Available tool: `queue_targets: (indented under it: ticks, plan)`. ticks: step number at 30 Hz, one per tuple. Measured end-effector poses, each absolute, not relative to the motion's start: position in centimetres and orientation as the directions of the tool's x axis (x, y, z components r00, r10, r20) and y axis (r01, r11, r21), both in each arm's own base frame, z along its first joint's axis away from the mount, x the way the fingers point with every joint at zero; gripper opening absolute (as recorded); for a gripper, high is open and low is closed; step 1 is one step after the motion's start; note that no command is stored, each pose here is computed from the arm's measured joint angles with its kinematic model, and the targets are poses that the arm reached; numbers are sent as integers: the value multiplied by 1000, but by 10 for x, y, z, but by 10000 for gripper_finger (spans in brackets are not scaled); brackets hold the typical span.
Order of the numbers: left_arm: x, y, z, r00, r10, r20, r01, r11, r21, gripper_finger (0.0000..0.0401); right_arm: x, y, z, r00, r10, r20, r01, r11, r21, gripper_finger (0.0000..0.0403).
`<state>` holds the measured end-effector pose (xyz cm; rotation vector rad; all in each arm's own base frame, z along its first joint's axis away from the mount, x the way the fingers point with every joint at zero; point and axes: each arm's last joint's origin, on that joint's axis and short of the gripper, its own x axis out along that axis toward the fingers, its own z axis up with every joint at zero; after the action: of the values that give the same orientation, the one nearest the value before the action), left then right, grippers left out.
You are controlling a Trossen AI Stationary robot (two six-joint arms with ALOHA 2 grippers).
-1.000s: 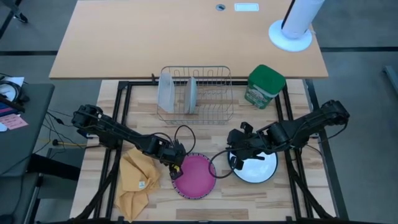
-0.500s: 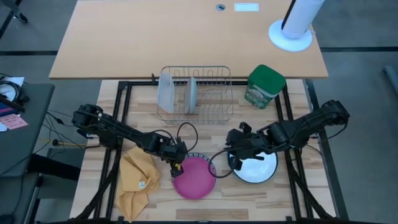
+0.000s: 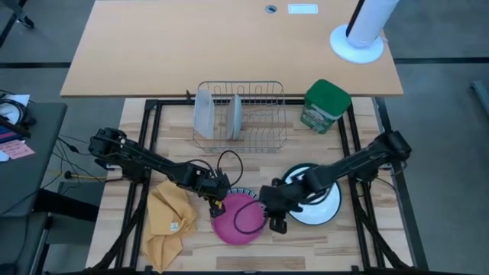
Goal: Sort dishes
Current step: Put the pink plate into the dish rack
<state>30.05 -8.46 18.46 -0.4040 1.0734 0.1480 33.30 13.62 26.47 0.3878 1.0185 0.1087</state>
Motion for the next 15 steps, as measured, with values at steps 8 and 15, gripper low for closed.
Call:
queue_targets:
  ticks: [8, 15]
  plan:
    - [297, -83, 191, 379, -103, -920, -331, 913, -239, 8, 371, 128, 237, 497, 227, -837, 74, 951, 302, 95]
    - [298, -85, 195, 385, -100, -918, -322, 917, -235, 8, 368, 162, 238, 555, 175, -813, 35, 972, 233, 76]
